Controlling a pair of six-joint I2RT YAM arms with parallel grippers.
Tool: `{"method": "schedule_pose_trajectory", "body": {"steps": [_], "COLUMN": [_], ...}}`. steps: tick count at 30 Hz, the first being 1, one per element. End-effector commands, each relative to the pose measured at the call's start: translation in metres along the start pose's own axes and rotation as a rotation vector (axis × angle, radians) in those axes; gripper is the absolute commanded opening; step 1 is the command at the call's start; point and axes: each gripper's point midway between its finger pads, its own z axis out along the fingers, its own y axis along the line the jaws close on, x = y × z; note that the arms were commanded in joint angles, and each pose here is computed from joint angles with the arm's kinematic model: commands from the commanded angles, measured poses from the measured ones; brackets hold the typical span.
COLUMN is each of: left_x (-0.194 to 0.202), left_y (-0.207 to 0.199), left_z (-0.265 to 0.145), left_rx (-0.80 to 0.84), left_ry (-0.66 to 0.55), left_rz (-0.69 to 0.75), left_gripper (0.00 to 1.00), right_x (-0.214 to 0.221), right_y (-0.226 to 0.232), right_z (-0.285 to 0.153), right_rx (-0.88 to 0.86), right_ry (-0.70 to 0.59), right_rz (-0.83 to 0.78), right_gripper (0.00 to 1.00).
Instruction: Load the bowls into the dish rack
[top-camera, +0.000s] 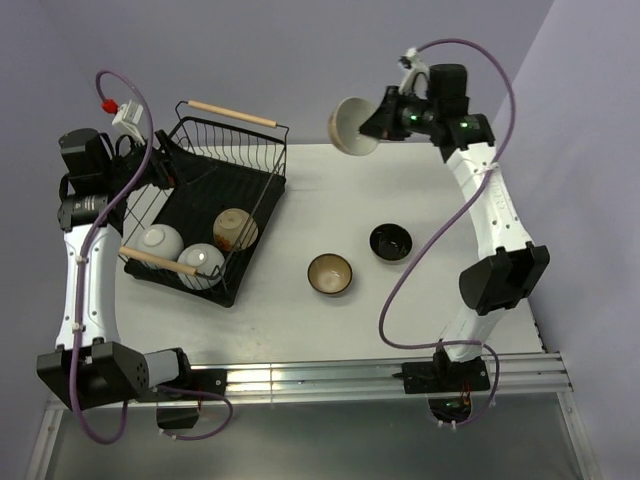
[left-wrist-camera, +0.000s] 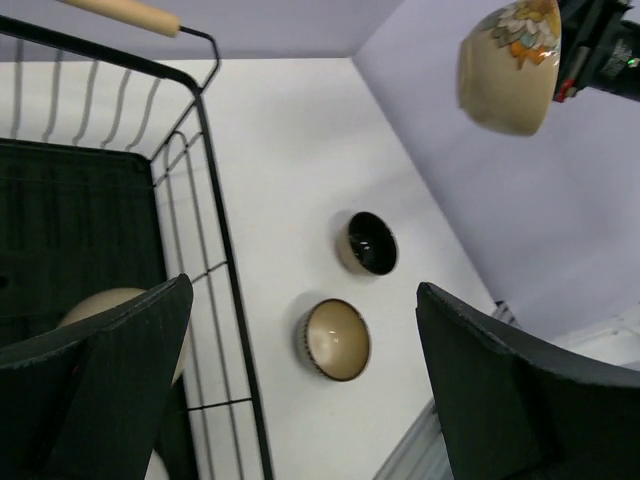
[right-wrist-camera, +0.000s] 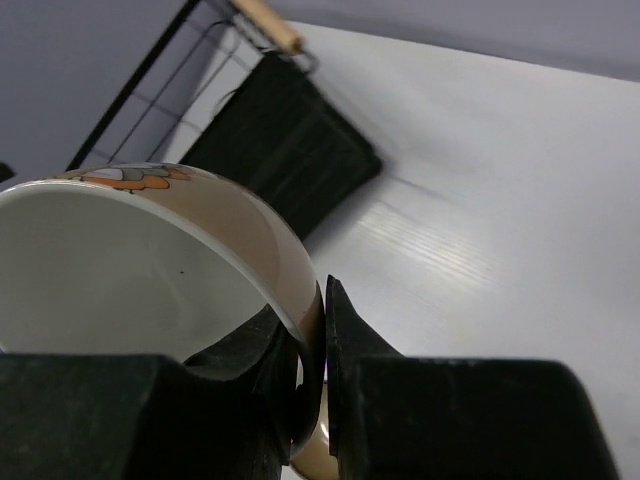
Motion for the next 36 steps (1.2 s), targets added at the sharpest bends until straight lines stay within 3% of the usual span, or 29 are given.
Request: {"method": "schedule_pose_trajectory", "body": {"steps": [1, 8, 14, 28, 36], "left_x": [-0.015, 0.002, 0.009, 0.050, 0.058], "left_y": [-0.053, -0.056, -0.059, -0.033, -0.039], "left_z": [-0.019, -0.018, -0.016, 0.023, 0.033], "left_rx": [0.147, 0.211, 0.221, 0.075, 0.124], "left_ry": [-0.086, -0.084, -0.118, -0.048, -0.014], "left_rz": [0.065, -0.105, -0.102, -0.187, -0.253], "left_gripper": [0.99, 0.99, 0.99, 0.99, 0.99], "right_x": [-0.024, 0.010, 0.049, 0.078, 0.081], "right_y": [0.080, 0.165, 0.206, 0.234, 0.246], "right_z": [0.005, 0.059, 0.096, 0.108, 0.109], "right_rx": [-0.139, -0.332, -0.400, -0.459, -0.492], "right_ry": [-0.096, -0.025, 0.058, 0.108, 0.111], "right_rz": [-0.069, -0.130, -0.150, -0.159, -0.155], "right_gripper": [0.00, 0.00, 0.00, 0.00, 0.00]}}
